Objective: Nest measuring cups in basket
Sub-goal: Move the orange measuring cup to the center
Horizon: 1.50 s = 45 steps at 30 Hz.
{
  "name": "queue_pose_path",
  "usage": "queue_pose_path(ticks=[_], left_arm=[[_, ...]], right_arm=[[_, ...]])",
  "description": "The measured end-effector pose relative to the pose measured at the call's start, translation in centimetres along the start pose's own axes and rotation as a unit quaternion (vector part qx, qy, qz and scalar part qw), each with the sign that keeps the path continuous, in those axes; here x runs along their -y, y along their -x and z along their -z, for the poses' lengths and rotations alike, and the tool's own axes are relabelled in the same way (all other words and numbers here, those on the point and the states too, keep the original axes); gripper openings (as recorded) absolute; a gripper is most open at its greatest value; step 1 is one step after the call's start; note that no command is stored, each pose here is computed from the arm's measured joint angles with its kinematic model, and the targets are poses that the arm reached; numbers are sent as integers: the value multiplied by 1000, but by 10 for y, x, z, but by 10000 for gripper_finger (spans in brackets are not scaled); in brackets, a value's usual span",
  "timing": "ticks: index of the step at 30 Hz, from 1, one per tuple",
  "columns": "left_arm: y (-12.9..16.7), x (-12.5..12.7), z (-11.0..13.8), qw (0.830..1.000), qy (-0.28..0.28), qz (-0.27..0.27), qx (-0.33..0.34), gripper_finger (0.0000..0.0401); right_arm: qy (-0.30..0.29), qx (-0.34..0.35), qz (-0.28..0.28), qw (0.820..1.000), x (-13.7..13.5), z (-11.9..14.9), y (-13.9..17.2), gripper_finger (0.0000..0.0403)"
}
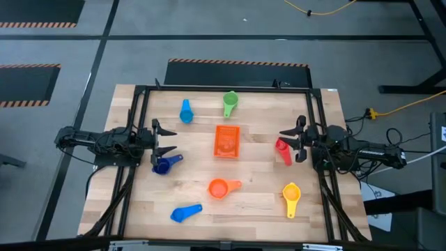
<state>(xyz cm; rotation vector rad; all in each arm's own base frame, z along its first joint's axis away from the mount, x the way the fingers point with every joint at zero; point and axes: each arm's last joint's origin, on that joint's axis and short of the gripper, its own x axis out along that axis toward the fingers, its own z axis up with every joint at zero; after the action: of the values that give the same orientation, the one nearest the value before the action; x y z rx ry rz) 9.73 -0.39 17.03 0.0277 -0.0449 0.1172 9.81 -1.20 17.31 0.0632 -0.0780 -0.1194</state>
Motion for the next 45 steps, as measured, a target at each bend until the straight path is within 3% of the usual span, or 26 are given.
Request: queue_pose_path(ticks=[9,19,24,31,39,45], left_arm=[[0,0,0,1000,0,0,0,255],[0,0,0,1000,0,0,0,255],[0,0,0,1000,0,0,0,255],[0,0,0,1000,0,0,0,255],[0,0,0,1000,0,0,0,255],[0,0,0,1000,0,0,0,255]], right_arm=[[-42,123,-14,991,-2,-25,3,118],[-37,172,-51,983,-8,-96,6,192],[-31,116,-97,988,-13,-123,-24,200],[7,-32,-150,988,-23,-138,-103,195],[59,-213,-185,958,-41,-129,-189,194],[89,-263,-218,936,-62,-114,-238,194]])
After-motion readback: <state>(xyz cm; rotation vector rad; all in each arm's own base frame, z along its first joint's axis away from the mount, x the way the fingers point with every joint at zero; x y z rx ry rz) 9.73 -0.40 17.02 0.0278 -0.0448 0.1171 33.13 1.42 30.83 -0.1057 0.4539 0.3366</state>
